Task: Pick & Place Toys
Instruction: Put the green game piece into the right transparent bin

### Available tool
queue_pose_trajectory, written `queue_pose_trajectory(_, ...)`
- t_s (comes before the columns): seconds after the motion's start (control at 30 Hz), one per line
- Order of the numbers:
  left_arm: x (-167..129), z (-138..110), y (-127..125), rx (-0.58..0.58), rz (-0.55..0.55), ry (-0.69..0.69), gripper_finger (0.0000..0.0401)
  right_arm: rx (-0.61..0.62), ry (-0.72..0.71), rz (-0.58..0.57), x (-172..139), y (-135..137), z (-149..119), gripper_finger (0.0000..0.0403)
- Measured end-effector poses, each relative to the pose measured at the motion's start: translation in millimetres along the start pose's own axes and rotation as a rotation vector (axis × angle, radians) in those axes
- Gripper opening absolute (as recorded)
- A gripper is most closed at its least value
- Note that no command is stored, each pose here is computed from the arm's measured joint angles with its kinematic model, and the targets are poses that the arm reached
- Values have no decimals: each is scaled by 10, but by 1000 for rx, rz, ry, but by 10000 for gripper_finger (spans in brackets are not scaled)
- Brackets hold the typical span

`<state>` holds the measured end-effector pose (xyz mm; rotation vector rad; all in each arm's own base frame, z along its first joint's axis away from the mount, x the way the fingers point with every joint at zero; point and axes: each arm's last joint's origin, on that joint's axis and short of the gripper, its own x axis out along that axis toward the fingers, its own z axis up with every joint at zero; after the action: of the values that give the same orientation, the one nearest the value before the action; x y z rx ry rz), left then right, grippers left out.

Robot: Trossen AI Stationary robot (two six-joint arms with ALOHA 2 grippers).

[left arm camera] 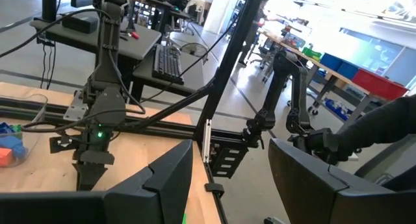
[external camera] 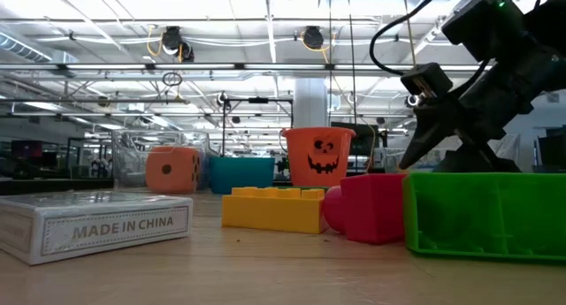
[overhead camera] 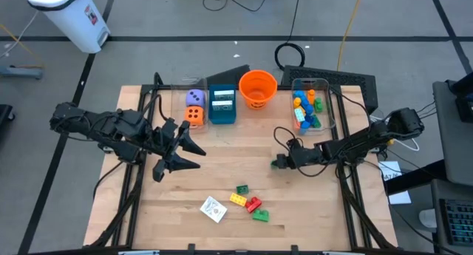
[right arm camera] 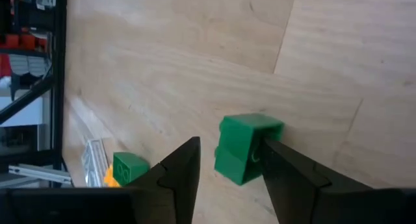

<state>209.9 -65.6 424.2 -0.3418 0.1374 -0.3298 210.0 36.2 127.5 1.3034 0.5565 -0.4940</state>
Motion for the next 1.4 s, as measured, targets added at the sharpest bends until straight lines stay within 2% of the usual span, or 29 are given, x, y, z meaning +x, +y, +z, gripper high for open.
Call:
queue_pose_trajectory(0.23,0,0,0,-2,0,0,212,7,18,-7,4,-8,18,153)
queue_pose_trajectory(0.77,0,0,0,2,0,0,212,-175,-6,33,-107,57,85,149)
queue_pose_trajectory(1.07,0,1,1,6,1,-1,212,-339,-12,75,-159,179,84,99)
queue_pose_trajectory(1.4,0,4,9,7,26,-10,212,-355,54,36,-149,140,63,38)
